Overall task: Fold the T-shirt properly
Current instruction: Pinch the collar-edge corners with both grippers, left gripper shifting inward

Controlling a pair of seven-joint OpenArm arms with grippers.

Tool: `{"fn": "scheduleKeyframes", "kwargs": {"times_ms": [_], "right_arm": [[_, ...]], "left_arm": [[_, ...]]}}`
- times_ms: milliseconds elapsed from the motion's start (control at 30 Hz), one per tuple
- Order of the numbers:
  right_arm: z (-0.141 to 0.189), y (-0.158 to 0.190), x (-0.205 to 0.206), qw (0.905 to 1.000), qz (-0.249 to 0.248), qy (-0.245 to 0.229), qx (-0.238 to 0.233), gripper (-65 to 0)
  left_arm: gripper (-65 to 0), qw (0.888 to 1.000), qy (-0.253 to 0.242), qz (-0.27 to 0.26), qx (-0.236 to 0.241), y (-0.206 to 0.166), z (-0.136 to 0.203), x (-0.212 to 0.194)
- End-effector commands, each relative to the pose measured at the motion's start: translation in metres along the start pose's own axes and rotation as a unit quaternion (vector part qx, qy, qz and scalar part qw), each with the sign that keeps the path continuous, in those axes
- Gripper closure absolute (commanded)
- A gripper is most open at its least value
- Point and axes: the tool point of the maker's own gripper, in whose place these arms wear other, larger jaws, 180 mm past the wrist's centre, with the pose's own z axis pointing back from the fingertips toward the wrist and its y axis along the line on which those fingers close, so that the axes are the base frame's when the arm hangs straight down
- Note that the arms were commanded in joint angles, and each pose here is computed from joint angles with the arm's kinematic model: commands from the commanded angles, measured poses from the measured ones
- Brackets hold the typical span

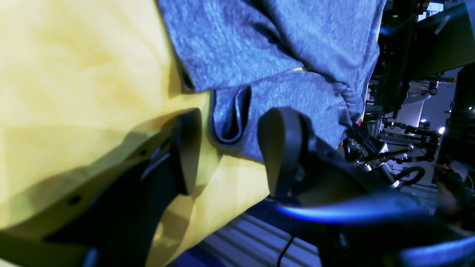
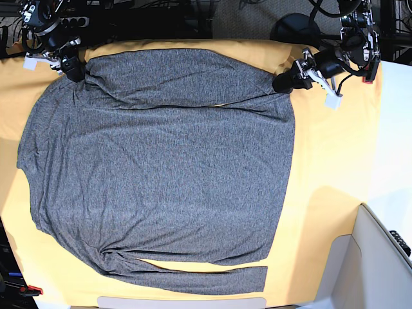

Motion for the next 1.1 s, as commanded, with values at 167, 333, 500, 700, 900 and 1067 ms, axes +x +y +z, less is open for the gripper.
{"fn": "scheduleKeyframes", "kwargs": {"times_ms": [167,333,500,700,900,1067], "right_arm": [[0.003,-0.014,-0.010,0.9991,0.004,0.023,-0.034,-5.9],[0.003,-0.014,-0.010,0.9991,0.003,0.023,-0.034,-5.9],[0.003,-0.015,-0.010,0.9991,0.004,0.023,-0.035,-5.8],[0.004,-0.015,-0.010,0.9991,0.004,0.022,-0.036,-5.8],[0.003,-0.018,-0.011,0.9985,0.014,0.025,-0.046,-5.6],[0.004,-0.029,-0.010,0.9960,0.037,0.026,-0.077,0.0]], "left_arm": [[-28.0,1.000,0.026,0.007,-0.005,-0.003,-0.004,-0.014],[-27.9,0.998,0.053,-0.025,0.001,-0.011,-0.013,-0.025],[-27.9,0.996,0.070,-0.059,0.001,-0.023,-0.019,-0.031],[-23.8,0.995,0.066,-0.071,-0.002,-0.028,-0.023,-0.023],[-7.1,0.995,0.061,-0.073,-0.001,-0.028,-0.022,-0.018],[-0.6,0.995,0.058,-0.078,-0.001,-0.029,-0.022,-0.014]]}}
